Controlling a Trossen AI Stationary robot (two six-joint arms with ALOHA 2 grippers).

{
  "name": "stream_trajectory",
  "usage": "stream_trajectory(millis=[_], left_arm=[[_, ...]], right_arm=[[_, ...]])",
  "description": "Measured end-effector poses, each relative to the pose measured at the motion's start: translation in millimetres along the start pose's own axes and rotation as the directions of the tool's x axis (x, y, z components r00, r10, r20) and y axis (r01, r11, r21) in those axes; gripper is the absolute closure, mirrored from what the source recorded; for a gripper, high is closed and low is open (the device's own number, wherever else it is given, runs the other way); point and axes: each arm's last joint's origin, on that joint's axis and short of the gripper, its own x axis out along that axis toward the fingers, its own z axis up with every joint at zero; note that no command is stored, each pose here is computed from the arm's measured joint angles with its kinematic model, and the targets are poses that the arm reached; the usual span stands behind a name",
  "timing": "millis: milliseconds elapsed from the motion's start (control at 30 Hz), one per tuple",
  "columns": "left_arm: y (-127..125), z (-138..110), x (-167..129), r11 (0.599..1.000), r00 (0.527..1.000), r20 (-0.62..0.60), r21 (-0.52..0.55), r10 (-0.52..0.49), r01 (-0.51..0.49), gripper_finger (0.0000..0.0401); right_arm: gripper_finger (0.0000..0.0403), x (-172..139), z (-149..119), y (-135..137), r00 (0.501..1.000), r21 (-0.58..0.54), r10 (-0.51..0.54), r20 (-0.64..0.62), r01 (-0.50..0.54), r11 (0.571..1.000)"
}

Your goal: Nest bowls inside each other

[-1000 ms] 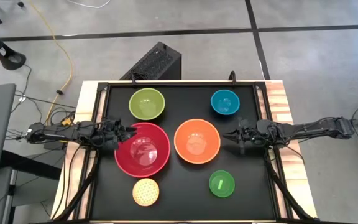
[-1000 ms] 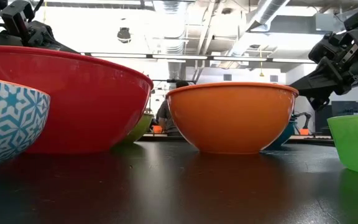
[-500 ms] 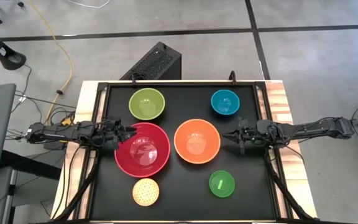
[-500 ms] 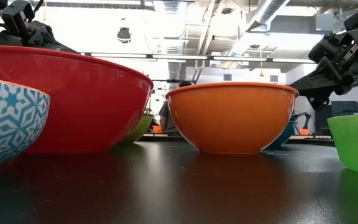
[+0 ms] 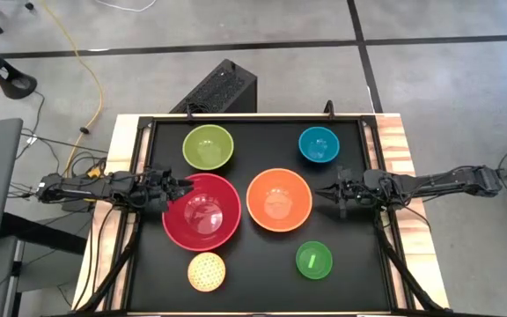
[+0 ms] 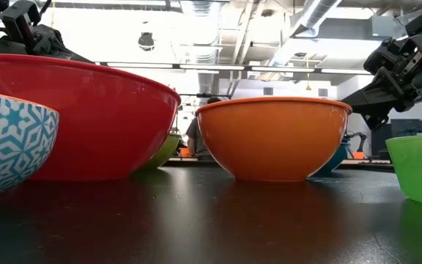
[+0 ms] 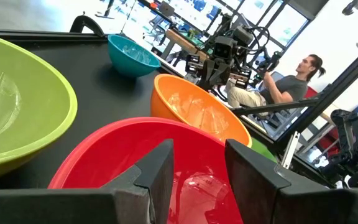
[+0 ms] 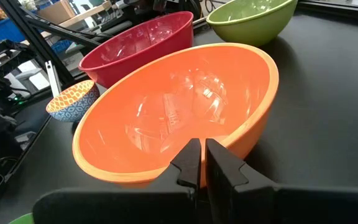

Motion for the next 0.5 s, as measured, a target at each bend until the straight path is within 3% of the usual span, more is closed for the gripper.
stream_trajectory(millis=[500], left_arm=[[1.6,2.0,-0.1,0.998,0.997,0.051,0.016,0.065,-0.066,0.0269]], right_arm=[[0.0362,0.0,0.1,0.1,1.0,0.0,0.0,0.0,0.0,1.0]])
